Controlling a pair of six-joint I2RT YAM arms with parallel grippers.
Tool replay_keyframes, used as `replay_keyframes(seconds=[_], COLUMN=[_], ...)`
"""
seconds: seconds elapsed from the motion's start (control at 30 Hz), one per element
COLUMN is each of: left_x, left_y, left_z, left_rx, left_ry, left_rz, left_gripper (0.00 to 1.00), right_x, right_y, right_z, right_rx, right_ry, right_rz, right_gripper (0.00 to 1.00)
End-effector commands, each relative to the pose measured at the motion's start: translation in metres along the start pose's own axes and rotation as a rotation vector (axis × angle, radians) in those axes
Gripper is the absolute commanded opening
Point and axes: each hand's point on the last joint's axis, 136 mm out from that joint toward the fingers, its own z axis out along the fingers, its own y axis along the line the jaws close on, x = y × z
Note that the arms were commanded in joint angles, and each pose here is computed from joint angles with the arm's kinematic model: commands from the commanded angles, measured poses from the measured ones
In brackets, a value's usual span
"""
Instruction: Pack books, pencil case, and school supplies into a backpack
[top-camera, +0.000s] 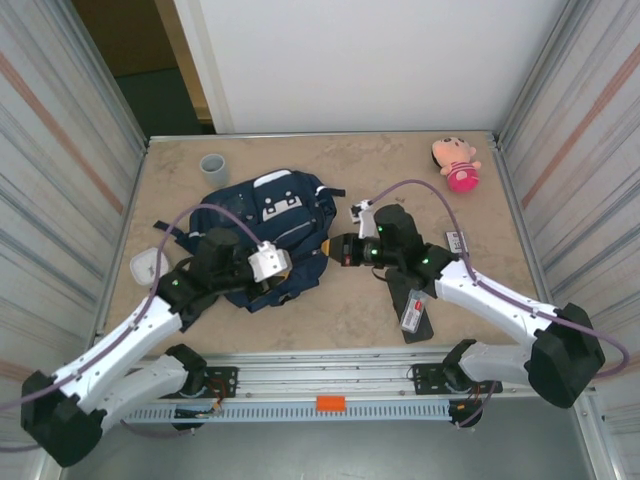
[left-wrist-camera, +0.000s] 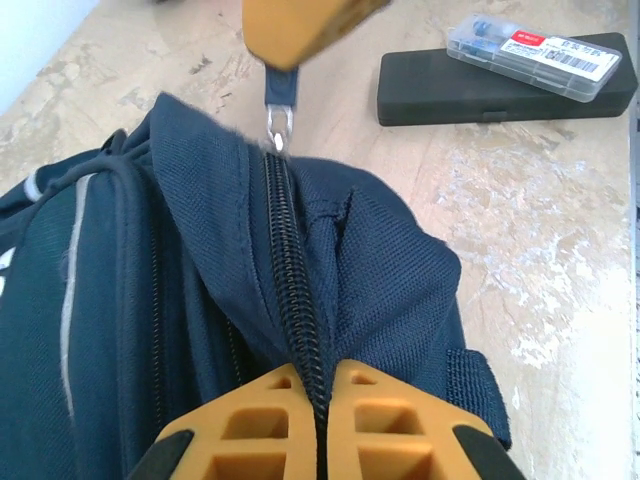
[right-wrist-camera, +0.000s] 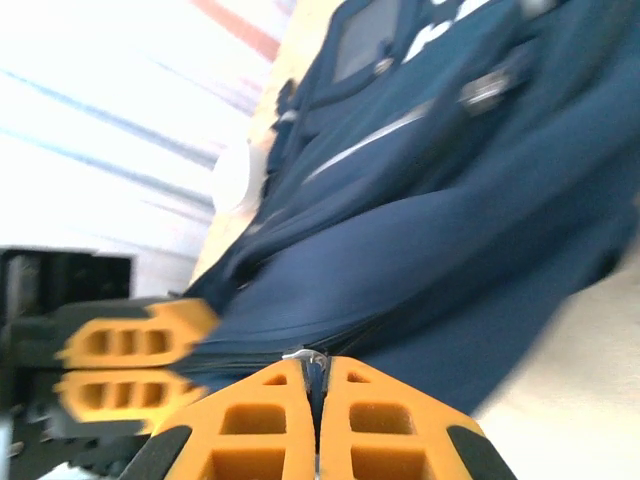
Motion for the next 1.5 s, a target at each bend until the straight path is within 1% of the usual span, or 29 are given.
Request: replay_keyframes(seconds=[0.0,0.07,0.23,0.33,0.4,0.5,0.57,0.67,0.77,0.9,0.97,1.0,1.03,1.07,1.1,1.17,1.2,1.23,1.3,1.33,1.4,1.47], left_x=[0.004,0.002,-0.010,-0.027,-0.041,-0.060,-0.070,-0.082,-0.093,-0.092,-0.088,-0.086,-0.083,-0.081,-0.080,-0.078,-0.077,-0.073,-0.060,-0.050,-0.032,-0.017], left_y=[-0.010,-0.010,-0.012,-0.015,-0.018,-0.021,-0.023,-0.024,-0.025,-0.025,-0.025,-0.025,-0.024,-0.023,-0.021,-0.012,-0.006,0.007,0.036,0.051,0.070,0.086], left_z=[-0.022,-0.030,-0.042,-0.048,-0.055,-0.069,-0.079,-0.095,-0.106,-0.106,-0.102,-0.100,-0.096,-0.094,-0.092,-0.088,-0.087,-0.085,-0.082,-0.081,-0.079,-0.079], left_rx=[0.015,0.007,0.017,0.038,0.058,0.078,0.082,0.067,0.054,0.060,0.066,0.069,0.070,0.067,0.060,0.024,-0.006,-0.070,-0.218,-0.292,-0.394,-0.483], left_ry=[-0.023,-0.046,-0.123,-0.201,-0.255,-0.306,-0.327,-0.356,-0.388,-0.374,-0.360,-0.351,-0.343,-0.339,-0.337,-0.325,-0.315,-0.294,-0.235,-0.195,-0.124,-0.066], left_rz=[0.033,0.032,0.013,0.009,0.014,0.030,0.051,0.086,0.112,0.116,0.111,0.105,0.097,0.085,0.074,0.033,0.010,-0.032,-0.167,-0.227,-0.331,-0.441], left_gripper=[0.00,0.00,0.00,0.00,0.00,0.00,0.00,0.00,0.00,0.00,0.00,0.03,0.12,0.23,0.34,0.54,0.60,0.65,0.73,0.75,0.76,0.79], right_x=[-0.015,-0.019,-0.023,-0.024,-0.034,-0.052,-0.064,-0.078,-0.083,-0.082,-0.083,-0.084,-0.084,-0.085,-0.085,-0.084,-0.082,-0.082,-0.078,-0.078,-0.076,-0.076], right_y=[-0.046,-0.053,-0.050,-0.076,-0.089,-0.099,-0.110,-0.138,-0.160,-0.164,-0.160,-0.157,-0.154,-0.150,-0.146,-0.135,-0.131,-0.126,-0.115,-0.107,-0.094,-0.079], right_z=[-0.011,-0.011,-0.004,0.004,0.010,0.021,0.028,0.037,0.048,0.063,0.062,0.060,0.056,0.052,0.048,0.035,0.029,0.020,0.003,-0.004,-0.014,-0.017], right_rx=[0.109,0.104,0.070,0.108,0.097,0.095,0.113,0.163,0.187,0.142,0.125,0.123,0.125,0.130,0.137,0.166,0.192,0.226,0.288,0.306,0.330,0.334], right_ry=[-0.076,-0.089,-0.100,-0.113,-0.138,-0.167,-0.186,-0.238,-0.271,-0.263,-0.270,-0.276,-0.278,-0.276,-0.269,-0.246,-0.233,-0.227,-0.208,-0.202,-0.182,-0.158], right_rz=[0.045,0.062,0.056,0.097,0.136,0.149,0.163,0.217,0.253,0.281,0.279,0.272,0.259,0.247,0.233,0.181,0.153,0.117,0.048,0.011,-0.042,-0.086], right_gripper=[0.00,0.00,0.00,0.00,0.00,0.00,0.00,0.00,0.00,0.00,0.00,0.00,0.00,0.01,0.08,0.29,0.36,0.41,0.45,0.46,0.47,0.48])
